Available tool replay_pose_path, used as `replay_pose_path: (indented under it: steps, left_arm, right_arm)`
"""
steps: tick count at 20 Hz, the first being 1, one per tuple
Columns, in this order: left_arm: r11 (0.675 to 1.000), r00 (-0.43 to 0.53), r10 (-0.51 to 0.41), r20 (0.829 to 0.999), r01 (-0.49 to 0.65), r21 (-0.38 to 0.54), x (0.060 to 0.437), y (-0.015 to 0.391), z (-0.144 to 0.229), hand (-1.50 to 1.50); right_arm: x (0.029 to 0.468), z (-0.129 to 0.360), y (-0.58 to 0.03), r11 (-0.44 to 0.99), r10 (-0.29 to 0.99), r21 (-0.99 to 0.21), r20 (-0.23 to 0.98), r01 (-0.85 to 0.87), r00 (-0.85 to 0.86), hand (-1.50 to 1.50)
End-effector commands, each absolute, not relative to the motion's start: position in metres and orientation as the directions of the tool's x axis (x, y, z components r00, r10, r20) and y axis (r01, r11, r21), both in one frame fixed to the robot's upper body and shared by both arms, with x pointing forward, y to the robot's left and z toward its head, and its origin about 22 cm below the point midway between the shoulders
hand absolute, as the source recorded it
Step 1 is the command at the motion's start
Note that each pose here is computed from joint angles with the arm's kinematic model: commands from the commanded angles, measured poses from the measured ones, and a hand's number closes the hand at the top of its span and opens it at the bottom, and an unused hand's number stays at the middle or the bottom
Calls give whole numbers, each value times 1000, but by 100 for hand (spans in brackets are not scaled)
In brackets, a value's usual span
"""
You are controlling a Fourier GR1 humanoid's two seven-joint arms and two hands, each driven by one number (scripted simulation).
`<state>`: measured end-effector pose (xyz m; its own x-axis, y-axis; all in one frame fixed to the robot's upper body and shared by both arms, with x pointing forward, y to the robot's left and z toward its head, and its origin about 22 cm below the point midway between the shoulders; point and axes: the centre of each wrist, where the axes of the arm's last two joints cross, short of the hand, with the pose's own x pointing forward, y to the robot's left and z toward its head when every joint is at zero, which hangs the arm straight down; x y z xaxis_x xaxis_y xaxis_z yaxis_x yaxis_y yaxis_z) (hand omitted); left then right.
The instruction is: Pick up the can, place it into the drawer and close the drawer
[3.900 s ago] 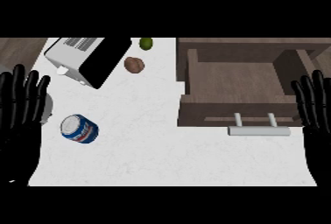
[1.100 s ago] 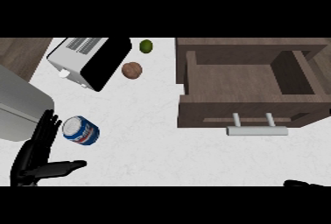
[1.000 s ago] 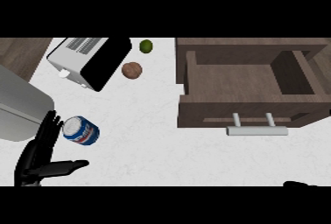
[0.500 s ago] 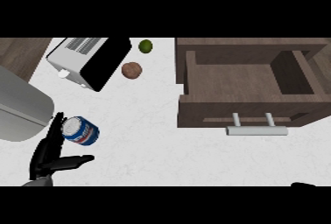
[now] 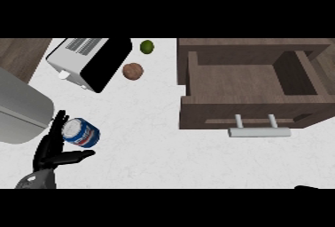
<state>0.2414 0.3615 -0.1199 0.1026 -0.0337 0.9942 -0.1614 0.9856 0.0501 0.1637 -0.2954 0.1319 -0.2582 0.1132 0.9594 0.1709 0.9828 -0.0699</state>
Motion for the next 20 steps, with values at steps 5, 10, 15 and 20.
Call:
replay_pose_path:
  steps: [5,10,15,20]
  left_arm:
    - [994,86,-26,996,-108,36,258,364,-125,-150]
    - [1000,96,-26,995,-11,27,286,352,-108,-150]
    - [998,75,42,996,38,-44,287,344,-114,150]
    - [994,22,74,997,75,-76,284,351,-113,150]
  right_arm:
    - [168,128,-308,983,127,-86,957,164,-261,-150]
    - [171,138,-297,981,120,-72,957,181,-266,-150]
    - [165,140,-294,981,126,-80,957,179,-262,-150]
    - [164,135,-306,980,122,-73,954,183,-273,-150]
